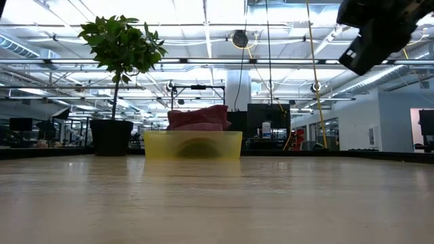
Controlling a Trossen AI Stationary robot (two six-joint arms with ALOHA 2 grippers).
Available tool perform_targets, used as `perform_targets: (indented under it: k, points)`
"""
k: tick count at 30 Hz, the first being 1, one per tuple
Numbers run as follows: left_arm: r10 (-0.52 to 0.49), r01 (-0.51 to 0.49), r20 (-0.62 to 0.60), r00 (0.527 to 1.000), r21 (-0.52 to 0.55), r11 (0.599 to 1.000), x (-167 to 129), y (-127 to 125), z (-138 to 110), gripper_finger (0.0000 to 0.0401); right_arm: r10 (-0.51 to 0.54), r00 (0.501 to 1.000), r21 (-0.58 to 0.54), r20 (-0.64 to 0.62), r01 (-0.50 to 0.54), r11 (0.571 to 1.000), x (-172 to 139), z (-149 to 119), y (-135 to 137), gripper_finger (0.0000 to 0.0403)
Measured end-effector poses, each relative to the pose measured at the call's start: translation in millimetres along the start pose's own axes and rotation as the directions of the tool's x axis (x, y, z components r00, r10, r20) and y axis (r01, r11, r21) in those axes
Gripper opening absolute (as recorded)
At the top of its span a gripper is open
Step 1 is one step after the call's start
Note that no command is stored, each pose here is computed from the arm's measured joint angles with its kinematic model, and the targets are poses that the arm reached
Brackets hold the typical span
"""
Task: Pick & Place hat
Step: Adjust the transparent bin on the table
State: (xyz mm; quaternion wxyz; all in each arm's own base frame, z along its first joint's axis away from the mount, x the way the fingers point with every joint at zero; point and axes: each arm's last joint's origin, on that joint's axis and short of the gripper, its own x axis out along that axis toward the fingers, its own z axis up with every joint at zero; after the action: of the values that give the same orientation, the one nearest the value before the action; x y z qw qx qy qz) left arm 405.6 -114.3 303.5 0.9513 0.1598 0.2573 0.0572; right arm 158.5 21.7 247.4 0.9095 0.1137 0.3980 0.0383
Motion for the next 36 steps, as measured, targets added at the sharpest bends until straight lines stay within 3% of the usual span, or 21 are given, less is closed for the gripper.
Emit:
perform_targets:
  k: [3,7,10,14,20,26,31,36]
  points:
    - [0.051,-0.047,0.068,0.996,-0.067,0.997,-18.5,25.0,-6.8,0.0004,0.018,0.983,0.034,-0.184,-0.012,0.999,4.9,-0.5,10.0,0.0000]
    - [0.107,-0.083,0.149,0.983,-0.161,0.984,-37.3,47.0,-25.6,0.0003,0.156,0.923,0.114,-0.352,-0.123,0.986,17.6,-7.1,27.8,0.0000]
    - [0.144,-0.093,0.210,0.967,-0.237,0.967,-45.1,57.4,-39.8,0.0005,0.238,0.867,0.166,-0.439,-0.182,0.969,25.6,-14.3,43.6,0.0000]
    - [0.173,-0.098,0.246,0.954,-0.290,0.952,-46.1,62.0,-56.7,0.0006,0.250,0.820,0.177,-0.516,-0.183,0.967,30.8,-24.8,59.7,0.0000]
    - [0.159,-0.080,0.249,0.955,-0.302,0.950,-41.3,60.4,-63.2,0.0009,0.248,0.796,0.214,-0.553,-0.152,0.965,30.6,-33.1,71.9,0.0000]
    - [0.154,-0.074,0.252,0.955,-0.300,0.951,-41.2,58.1,-63.1,0.0005,0.313,0.771,0.296,-0.554,-0.168,0.940,27.9,-37.9,87.4,0.0000]
    - [0.152,-0.075,0.246,0.957,-0.296,0.952,-40.8,57.7,-63.8,0.0005,0.428,0.739,0.335,-0.520,-0.284,0.898,25.8,-36.9,104.1,0.0000]
    - [0.151,-0.074,0.247,0.957,-0.296,0.952,-40.9,57.4,-63.7,0.0010,0.428,0.737,0.320,-0.523,-0.295,0.900,24.6,-39.1,107.4,0.0000]
